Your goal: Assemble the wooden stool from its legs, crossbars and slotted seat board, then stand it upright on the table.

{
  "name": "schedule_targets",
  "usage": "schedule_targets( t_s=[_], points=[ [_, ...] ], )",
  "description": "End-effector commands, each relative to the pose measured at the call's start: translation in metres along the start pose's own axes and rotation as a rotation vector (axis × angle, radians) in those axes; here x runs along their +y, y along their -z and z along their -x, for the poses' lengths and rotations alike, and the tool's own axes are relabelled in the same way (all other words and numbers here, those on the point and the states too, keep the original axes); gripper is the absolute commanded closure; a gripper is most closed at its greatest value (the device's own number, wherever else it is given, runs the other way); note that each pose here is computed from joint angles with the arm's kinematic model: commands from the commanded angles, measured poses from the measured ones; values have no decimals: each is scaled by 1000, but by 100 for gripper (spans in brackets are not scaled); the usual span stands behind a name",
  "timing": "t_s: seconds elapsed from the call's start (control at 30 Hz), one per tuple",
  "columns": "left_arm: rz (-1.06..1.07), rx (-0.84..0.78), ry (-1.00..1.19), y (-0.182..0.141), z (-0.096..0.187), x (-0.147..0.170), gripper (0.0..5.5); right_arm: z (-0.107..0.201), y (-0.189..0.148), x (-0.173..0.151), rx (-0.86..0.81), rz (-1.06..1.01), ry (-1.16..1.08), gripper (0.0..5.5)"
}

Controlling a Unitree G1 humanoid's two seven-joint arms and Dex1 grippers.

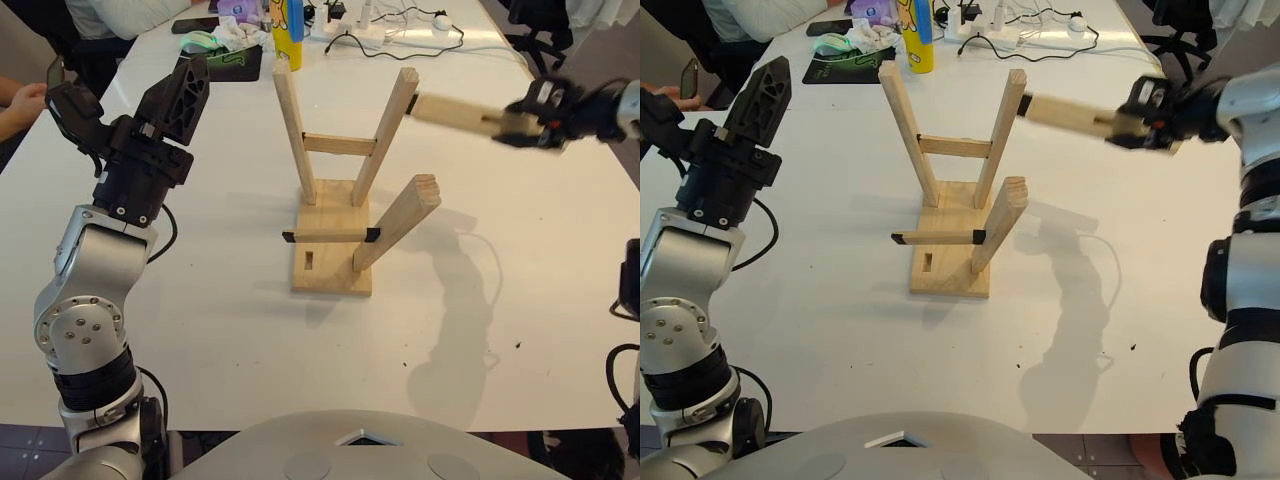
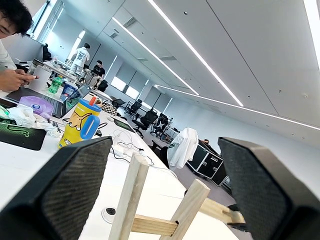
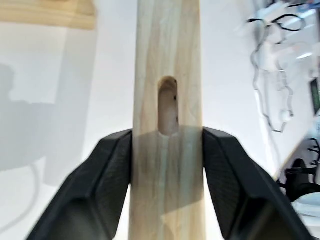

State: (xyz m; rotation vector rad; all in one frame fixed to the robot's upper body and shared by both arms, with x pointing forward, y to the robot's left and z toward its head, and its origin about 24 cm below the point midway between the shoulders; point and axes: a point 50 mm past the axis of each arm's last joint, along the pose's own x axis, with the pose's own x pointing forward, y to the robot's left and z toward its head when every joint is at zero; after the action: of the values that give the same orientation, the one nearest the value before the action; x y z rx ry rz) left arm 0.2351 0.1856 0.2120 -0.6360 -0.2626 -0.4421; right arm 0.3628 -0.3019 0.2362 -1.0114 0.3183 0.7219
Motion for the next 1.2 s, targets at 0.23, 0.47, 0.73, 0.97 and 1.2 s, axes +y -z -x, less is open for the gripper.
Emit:
schedule_targets(
  t_s=[0.23, 0.47, 0.73, 0.97, 1.2],
  points=[
    [-52, 14, 54, -4, -8, -8, 158, 31, -95, -60, -408, 88, 412, 343],
    [-91, 86, 212, -1, -16, -30, 158, 2, -173, -20, -630, 615, 292, 343],
    [-421, 22, 333, -74, -14, -33, 158, 12, -214, -1, -571, 1111, 104, 343],
    [-485, 88, 392, -82, -22, -42, 158, 9, -244, 10, -565, 1351, 98, 343],
    [-533, 385, 411, -30, -38, -38, 158, 1, -263, 27, -594, 1555, 72, 343]
  ],
)
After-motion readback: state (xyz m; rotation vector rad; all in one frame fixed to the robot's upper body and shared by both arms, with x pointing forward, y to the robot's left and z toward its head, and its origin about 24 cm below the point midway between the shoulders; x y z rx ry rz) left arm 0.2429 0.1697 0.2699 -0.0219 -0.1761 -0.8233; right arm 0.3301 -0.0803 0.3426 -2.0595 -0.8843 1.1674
